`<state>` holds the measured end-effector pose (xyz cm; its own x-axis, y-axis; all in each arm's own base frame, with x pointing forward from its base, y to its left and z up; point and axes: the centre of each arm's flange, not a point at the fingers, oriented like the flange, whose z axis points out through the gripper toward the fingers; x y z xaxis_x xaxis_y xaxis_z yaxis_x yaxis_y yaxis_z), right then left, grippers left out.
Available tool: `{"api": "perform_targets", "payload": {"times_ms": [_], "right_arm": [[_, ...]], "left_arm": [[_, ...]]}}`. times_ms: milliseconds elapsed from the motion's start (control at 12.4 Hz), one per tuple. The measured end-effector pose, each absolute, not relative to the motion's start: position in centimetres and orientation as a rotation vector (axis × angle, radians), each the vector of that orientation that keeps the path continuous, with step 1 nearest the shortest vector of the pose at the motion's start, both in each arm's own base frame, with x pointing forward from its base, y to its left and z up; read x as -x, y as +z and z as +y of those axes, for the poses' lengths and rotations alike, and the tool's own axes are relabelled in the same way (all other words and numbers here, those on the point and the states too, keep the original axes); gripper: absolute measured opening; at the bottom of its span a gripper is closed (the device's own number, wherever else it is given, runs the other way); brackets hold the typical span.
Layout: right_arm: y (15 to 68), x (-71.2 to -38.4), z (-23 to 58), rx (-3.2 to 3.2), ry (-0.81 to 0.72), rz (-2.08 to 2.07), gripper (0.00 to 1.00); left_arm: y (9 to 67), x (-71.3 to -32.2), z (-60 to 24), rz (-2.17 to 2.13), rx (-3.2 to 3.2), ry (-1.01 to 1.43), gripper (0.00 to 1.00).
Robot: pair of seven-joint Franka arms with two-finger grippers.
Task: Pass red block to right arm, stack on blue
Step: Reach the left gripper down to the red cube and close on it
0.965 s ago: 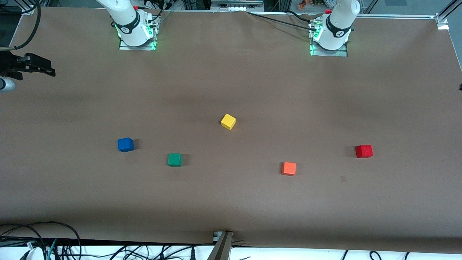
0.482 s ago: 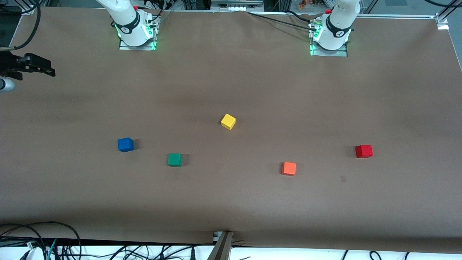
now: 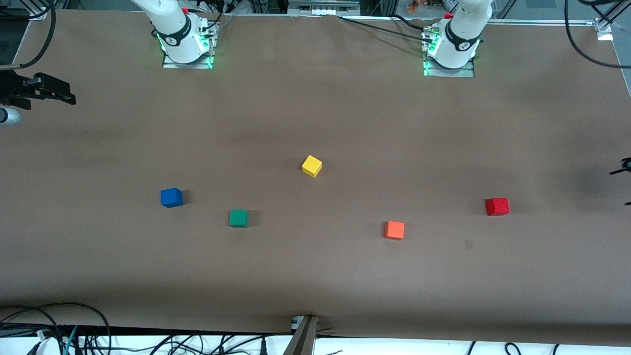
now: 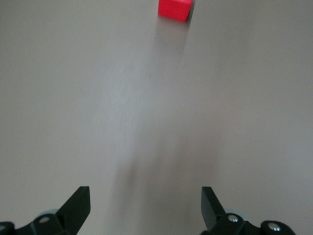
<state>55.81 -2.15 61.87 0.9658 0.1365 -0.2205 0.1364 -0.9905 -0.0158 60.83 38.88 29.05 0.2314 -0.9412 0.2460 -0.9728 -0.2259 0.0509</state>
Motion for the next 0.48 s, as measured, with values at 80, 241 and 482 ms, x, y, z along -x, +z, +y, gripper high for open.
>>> {"api": "perform_targets", "payload": {"times_ms": [80, 241, 482], "right_arm": [[61.8, -55.8, -2.2, 3.114, 0.35, -0.216, 1.0], [61.8, -55.8, -2.2, 3.114, 0.351, -0.216, 1.0], [61.7, -55.9, -2.2, 3.114, 0.35, -0.216, 1.0]], "left_arm": [[26.3, -61.4, 38.5, -1.836, -2.23, 0.336, 1.0], [22.2, -62.5, 37.1, -1.846, -2.103, 0.481, 1.0], [18.2, -63.2, 33.6, -1.771, -1.931, 0.632, 1.0]]}}
